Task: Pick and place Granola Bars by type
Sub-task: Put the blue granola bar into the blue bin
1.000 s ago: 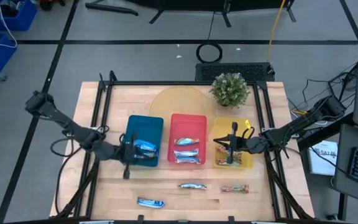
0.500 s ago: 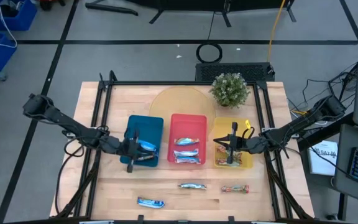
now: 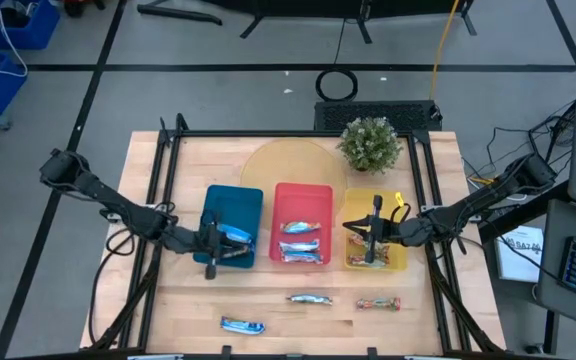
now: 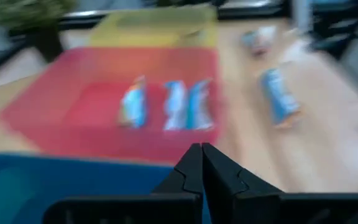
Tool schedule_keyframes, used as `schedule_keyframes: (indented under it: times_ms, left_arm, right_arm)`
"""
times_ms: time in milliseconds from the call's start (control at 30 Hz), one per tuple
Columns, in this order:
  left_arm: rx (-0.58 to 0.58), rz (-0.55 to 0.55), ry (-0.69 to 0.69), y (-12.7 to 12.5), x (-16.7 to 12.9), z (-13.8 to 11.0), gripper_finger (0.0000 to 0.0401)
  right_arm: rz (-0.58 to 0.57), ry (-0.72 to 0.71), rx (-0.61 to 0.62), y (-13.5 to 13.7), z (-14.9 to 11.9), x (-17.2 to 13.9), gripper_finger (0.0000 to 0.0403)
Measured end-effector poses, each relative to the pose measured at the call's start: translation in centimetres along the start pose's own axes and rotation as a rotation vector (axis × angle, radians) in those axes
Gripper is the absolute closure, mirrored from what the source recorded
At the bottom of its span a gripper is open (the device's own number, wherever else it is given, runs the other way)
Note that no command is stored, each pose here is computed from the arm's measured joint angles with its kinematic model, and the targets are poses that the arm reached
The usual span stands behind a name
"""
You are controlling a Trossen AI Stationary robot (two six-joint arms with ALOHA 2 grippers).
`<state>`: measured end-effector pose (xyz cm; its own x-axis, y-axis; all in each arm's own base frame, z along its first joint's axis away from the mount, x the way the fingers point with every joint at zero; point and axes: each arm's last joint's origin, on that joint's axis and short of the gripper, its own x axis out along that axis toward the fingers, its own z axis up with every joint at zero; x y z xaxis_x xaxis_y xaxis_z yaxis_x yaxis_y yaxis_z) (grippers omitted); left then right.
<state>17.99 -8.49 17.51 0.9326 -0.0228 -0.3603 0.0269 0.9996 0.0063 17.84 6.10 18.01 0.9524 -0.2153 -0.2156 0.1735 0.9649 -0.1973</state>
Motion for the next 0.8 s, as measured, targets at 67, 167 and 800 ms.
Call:
schedule_keyframes:
  times_ms: [67,167,800]
  left_arm:
    - [0.029,0.043,0.028,-0.8,0.1,-0.5,0.0396]
    - [0.028,0.015,0.048,-2.3,0.3,-0.4,0.0393]
    - [-0.008,-0.07,0.554,-12.4,4.7,3.6,0.0218]
  right_arm:
    - [0.001,0.007,-0.007,0.0,-0.1,0.0,0.0403]
    - [0.0,0.014,-0.012,0.0,-0.2,0.0,0.0403]
    - [0.0,-0.001,-0.068,0.0,0.0,0.0,0.0403]
